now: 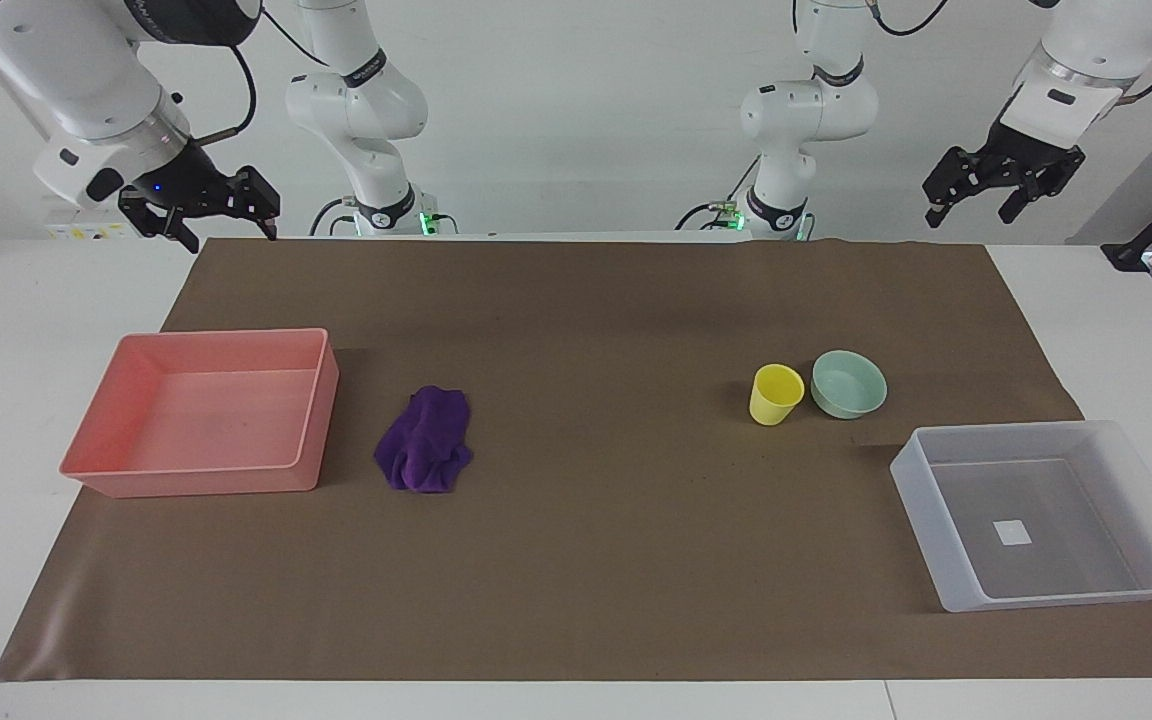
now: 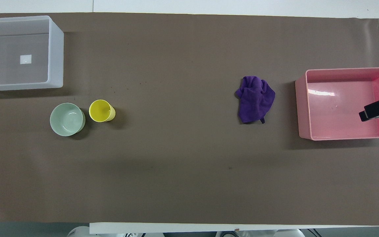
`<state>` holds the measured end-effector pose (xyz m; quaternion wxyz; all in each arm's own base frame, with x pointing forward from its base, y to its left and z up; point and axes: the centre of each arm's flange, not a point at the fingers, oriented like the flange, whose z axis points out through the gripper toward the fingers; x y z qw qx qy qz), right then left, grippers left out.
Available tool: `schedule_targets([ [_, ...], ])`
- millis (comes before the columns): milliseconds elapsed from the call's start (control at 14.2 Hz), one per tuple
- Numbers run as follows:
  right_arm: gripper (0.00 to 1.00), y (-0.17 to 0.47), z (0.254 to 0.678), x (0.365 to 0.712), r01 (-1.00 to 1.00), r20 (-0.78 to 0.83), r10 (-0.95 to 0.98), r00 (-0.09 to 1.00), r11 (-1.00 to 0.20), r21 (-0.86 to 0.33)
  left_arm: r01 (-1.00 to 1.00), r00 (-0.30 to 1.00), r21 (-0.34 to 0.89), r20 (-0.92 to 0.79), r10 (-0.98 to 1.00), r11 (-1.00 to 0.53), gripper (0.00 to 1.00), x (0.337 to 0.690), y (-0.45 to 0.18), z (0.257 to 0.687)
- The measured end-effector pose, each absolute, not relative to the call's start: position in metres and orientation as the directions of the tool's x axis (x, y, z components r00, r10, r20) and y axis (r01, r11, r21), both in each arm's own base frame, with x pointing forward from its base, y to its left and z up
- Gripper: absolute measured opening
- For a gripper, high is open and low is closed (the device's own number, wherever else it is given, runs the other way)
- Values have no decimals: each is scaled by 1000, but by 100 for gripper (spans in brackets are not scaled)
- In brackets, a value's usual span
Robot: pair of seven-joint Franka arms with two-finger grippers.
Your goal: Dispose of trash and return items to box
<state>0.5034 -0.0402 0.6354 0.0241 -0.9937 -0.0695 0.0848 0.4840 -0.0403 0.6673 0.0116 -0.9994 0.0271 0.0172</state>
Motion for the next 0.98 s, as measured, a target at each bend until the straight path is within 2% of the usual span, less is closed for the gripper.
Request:
schedule_targets([
  [211, 100, -35, 627, 506, 145, -137, 151, 979, -988, -53, -56, 998, -23, -12, -55, -998, 100, 487, -40, 669],
  [492, 100, -16, 552, 530, 162, -112, 166, 980, -986, -45, 1, 999, -24, 36, 0, -1000, 100, 493, -17, 653],
  [633, 100, 3, 511, 548, 144, -109, 148, 983, -989, -40, 35, 997, -22, 69, 33, -999, 100, 494, -16, 618],
  [984, 100, 57, 432, 591, 127, -56, 130, 990, -990, -54, 137, 989, -14, 57, 136, -990, 100, 513, -25, 484],
])
